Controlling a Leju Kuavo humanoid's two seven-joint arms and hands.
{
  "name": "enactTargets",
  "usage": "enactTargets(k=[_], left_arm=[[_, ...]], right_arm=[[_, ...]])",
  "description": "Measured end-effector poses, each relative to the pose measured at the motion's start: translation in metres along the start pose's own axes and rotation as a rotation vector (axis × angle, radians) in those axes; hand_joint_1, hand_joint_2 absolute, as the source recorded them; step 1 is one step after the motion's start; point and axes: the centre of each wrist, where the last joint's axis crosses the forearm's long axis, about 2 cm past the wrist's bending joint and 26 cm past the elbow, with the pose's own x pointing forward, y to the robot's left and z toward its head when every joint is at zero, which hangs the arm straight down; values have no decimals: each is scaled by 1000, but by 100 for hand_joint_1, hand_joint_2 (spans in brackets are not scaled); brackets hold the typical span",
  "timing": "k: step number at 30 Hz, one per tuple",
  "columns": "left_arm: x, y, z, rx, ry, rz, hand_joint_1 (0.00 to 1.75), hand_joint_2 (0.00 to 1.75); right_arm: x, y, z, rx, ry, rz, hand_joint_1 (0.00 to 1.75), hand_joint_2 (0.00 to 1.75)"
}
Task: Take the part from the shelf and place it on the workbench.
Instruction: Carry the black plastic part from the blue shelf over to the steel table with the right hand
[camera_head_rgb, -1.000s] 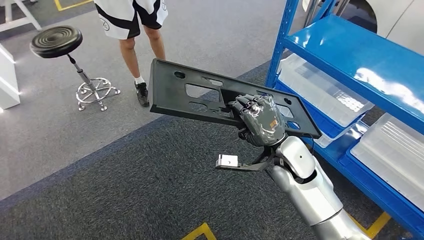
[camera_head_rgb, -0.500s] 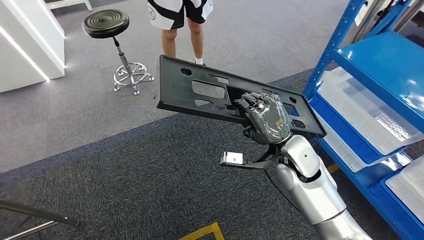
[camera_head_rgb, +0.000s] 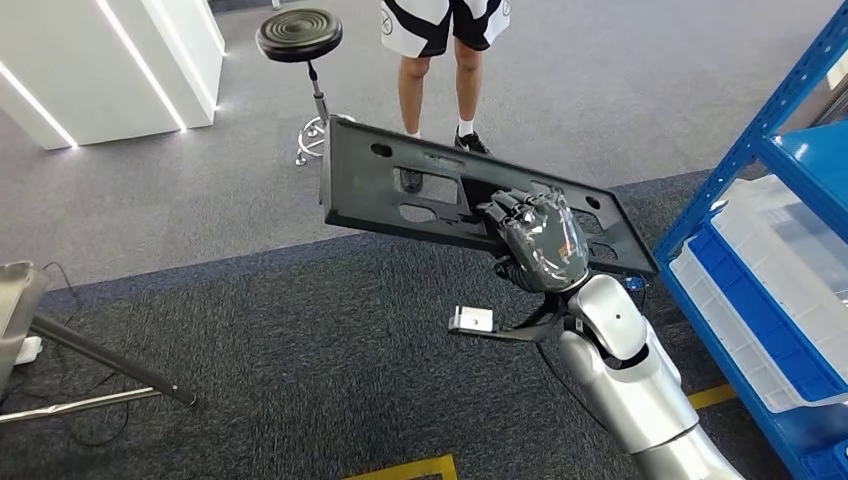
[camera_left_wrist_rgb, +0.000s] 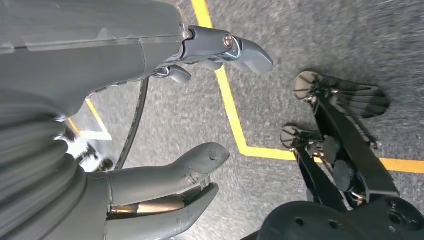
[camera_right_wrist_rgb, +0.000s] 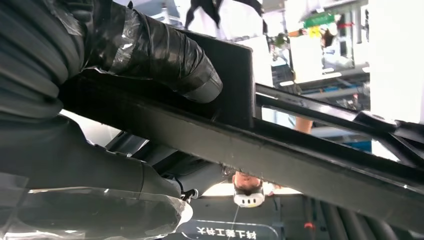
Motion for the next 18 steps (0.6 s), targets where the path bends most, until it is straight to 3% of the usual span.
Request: enactTargets(k=[18], left_arm=[[-2, -4, -2, -2, 4, -9, 0, 175]], right_arm=[[-1, 0, 1, -5, 1, 6, 175, 175]])
